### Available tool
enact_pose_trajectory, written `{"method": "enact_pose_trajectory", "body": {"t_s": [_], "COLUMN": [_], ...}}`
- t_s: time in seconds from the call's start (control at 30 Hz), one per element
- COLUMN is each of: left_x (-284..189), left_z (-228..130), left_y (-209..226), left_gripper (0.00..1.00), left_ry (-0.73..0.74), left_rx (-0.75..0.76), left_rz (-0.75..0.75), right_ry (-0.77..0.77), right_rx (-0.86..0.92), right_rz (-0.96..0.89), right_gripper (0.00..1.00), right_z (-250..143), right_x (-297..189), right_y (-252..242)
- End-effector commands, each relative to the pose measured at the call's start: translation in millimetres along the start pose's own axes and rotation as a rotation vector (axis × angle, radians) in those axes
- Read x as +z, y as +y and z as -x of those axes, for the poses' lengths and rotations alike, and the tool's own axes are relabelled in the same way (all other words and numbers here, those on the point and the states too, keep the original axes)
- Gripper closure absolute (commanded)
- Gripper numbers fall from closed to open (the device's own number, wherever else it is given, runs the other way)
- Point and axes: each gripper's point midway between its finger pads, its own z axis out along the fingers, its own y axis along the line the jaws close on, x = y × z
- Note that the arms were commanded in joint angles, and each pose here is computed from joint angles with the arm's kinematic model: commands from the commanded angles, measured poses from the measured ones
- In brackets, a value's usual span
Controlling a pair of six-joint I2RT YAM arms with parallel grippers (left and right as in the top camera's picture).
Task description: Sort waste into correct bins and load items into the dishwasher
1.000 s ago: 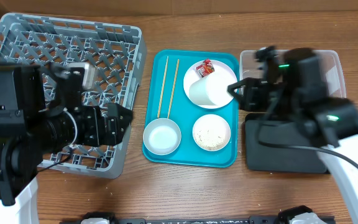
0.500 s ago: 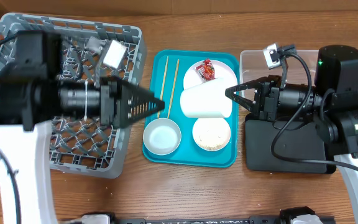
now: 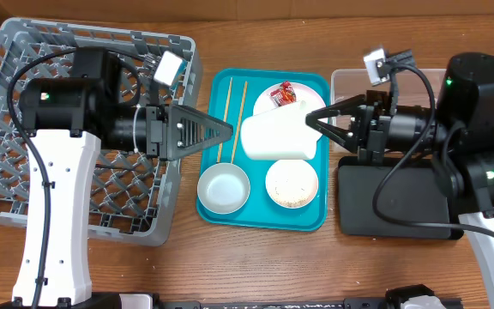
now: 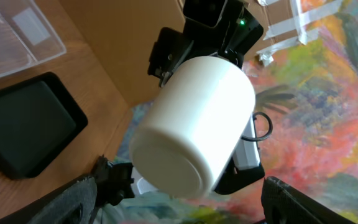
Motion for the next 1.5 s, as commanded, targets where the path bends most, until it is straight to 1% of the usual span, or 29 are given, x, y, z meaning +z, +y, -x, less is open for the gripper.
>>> {"method": "enact_pose_trajectory", "body": {"t_s": [0.0,0.07,0.17,0.23,0.3,0.37,0.47,0.53,0.6,0.63,0.7,0.83,1.0,1.1,1.17,1.47], "left_x": [2.9,3.8,6.8,7.9,8.6,8.6,8.6,8.6,8.6,8.6,8.6,8.6,8.6,8.6,8.6,8.2], "left_z": [-0.6,-1.2,-3.1,-3.9,-4.4,-4.7,-4.8,-4.8,-4.8,-4.8,-4.8,-4.8,-4.8,-4.8,-4.8,-4.4], "left_y": [-6.5,-6.8,-7.8,-8.2,-8.6,-8.7,-8.7,-8.7,-8.7,-8.8,-8.8,-8.8,-8.8,-8.8,-8.8,-8.6], "left_gripper": [0.14,0.14,0.14,0.16,0.19,0.23,0.32,0.32,0.31,0.29,0.17,0.09,0.10,0.16,0.18,0.14], "left_ry": [-0.005,-0.002,0.009,0.013,0.016,0.016,0.016,0.016,0.016,0.016,0.016,0.016,0.016,0.016,0.016,0.014], "left_rx": [0.026,0.026,0.027,0.027,0.026,0.022,0.020,0.020,0.020,0.020,0.019,0.019,0.019,0.019,0.019,0.021], "left_rz": [-0.046,-0.047,-0.053,-0.055,-0.057,-0.057,-0.057,-0.057,-0.057,-0.057,-0.057,-0.057,-0.057,-0.057,-0.057,-0.056], "right_ry": [0.004,0.005,0.017,0.022,0.022,0.015,0.008,0.008,0.006,0.003,-0.015,-0.051,-0.070,-0.078,-0.076,-0.044], "right_rx": [0.019,0.033,0.014,-0.005,-0.025,-0.005,0.007,0.007,0.004,0.002,0.009,0.032,0.011,0.008,0.010,0.060], "right_rz": [0.014,0.006,0.050,0.083,0.102,0.098,0.092,0.092,0.092,0.089,0.061,0.008,0.016,0.022,0.021,0.017], "right_gripper": [0.96,0.96,0.96,0.96,0.96,0.96,0.96,0.96,0.96,0.96,0.96,0.96,0.96,0.96,0.96,0.96], "right_z": [5.4,6.4,7.9,9.1,10.5,13.1,15.4,15.4,15.9,16.7,19.8,26.4,32.0,34.2,33.7,26.1], "right_x": [11.3,21.3,38.6,48.9,55.0,58.2,59.5,59.6,59.5,59.5,59.8,59.9,59.5,59.3,59.4,54.8], "right_y": [8.8,6.4,12.4,17.3,19.9,17.4,14.6,14.7,14.8,14.4,9.6,0.7,3.6,5.2,5.0,-1.2]}}
